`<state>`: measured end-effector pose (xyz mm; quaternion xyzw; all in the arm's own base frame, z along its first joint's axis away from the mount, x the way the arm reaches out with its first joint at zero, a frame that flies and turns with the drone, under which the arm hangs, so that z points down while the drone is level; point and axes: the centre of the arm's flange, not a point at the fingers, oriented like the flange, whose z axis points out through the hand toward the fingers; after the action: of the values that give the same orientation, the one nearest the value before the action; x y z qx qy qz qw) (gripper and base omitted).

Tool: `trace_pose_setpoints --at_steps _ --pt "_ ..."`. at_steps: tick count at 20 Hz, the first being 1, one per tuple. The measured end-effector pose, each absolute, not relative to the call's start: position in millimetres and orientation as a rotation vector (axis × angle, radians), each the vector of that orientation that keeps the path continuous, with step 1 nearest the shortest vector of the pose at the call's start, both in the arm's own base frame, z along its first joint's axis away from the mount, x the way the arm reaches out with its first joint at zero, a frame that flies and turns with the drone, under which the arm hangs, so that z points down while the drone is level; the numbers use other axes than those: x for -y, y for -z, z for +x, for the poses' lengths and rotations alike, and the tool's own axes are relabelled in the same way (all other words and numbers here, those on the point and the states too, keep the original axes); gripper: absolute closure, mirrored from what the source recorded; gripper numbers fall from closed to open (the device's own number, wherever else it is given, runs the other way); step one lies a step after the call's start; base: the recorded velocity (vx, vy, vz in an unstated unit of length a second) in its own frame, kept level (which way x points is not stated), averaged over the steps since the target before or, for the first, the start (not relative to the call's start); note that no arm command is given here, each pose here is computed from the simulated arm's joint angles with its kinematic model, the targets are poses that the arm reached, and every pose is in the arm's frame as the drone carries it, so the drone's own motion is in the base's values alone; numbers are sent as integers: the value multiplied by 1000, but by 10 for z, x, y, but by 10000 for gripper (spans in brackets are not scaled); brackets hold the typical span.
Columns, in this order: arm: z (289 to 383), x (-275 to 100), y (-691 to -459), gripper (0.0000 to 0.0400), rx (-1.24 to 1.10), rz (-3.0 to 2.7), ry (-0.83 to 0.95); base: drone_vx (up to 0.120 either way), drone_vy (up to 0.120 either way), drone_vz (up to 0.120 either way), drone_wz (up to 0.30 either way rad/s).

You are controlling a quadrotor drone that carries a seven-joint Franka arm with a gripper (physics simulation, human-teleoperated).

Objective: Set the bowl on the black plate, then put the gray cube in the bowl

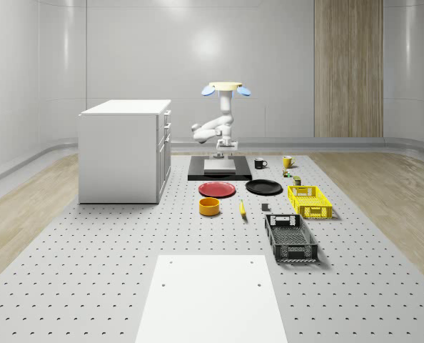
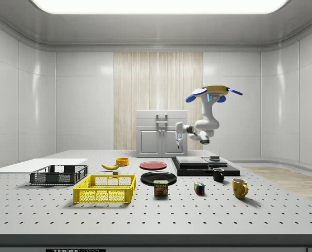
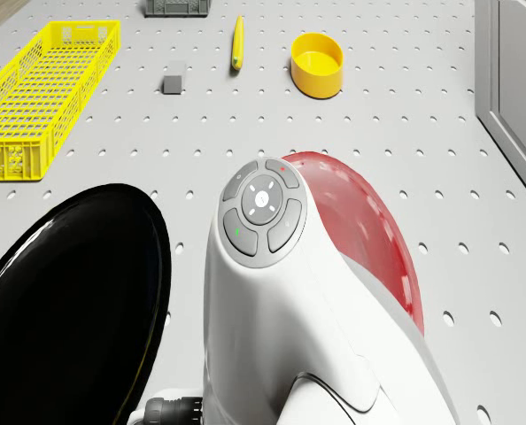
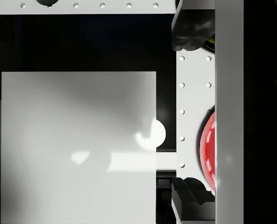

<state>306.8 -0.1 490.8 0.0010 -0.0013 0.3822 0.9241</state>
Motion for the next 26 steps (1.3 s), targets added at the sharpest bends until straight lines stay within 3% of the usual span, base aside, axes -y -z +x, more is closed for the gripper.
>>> trace_pose_setpoints --at_steps 4,12,23,26 --pt "3068 1 -4908 0 2 1 -784 120 0 -10 0" --pt "3068 2 -4907 0 2 1 -784 120 0 -120 0" --pt "3068 1 -4907 0 2 1 -785 120 0 0 0" --pt "3068 1 -4907 0 2 1 -785 120 0 -107 0"
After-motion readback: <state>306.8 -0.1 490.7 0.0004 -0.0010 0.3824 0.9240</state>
